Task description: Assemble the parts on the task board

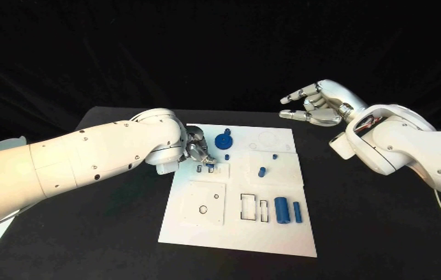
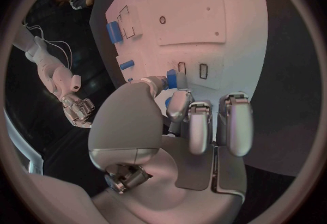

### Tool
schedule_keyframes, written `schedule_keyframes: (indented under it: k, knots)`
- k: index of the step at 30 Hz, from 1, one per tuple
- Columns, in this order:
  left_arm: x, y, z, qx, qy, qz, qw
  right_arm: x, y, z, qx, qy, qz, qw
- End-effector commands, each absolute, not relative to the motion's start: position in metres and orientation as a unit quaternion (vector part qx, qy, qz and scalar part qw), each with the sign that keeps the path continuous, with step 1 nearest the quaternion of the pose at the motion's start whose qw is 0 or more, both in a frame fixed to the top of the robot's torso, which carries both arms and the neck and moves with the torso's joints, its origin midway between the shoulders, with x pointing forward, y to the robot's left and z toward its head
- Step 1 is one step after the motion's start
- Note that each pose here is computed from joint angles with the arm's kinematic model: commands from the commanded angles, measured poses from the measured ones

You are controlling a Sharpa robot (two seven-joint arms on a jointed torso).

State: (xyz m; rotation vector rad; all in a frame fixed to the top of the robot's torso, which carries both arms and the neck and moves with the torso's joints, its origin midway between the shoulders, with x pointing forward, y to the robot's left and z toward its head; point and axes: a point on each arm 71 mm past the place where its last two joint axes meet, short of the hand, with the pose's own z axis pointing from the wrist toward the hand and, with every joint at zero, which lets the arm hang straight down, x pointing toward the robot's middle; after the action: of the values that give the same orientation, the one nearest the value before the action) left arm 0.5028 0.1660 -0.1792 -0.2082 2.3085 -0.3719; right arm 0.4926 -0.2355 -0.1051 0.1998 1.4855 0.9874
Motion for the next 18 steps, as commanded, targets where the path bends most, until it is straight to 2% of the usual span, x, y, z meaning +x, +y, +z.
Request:
schedule_keyframes:
  k: [1, 8, 18]
  knots:
    - [0.504, 0.1645, -0.1774, -0.071, 0.894, -0.143, 0.418, 0.4922, -0.2338, -0.1063, 0.083, 0.65, 0.434, 0.618]
    - [0.5033, 0.1621, -0.1811, -0.057, 0.889, -0.134, 0.434, 0.4923, -0.2329, -0.1071, 0.083, 0.65, 0.436, 0.617]
    - [0.4992, 0.1571, -0.1871, -0.039, 0.894, -0.128, 0.426, 0.4922, -0.2319, -0.1079, 0.084, 0.65, 0.438, 0.615]
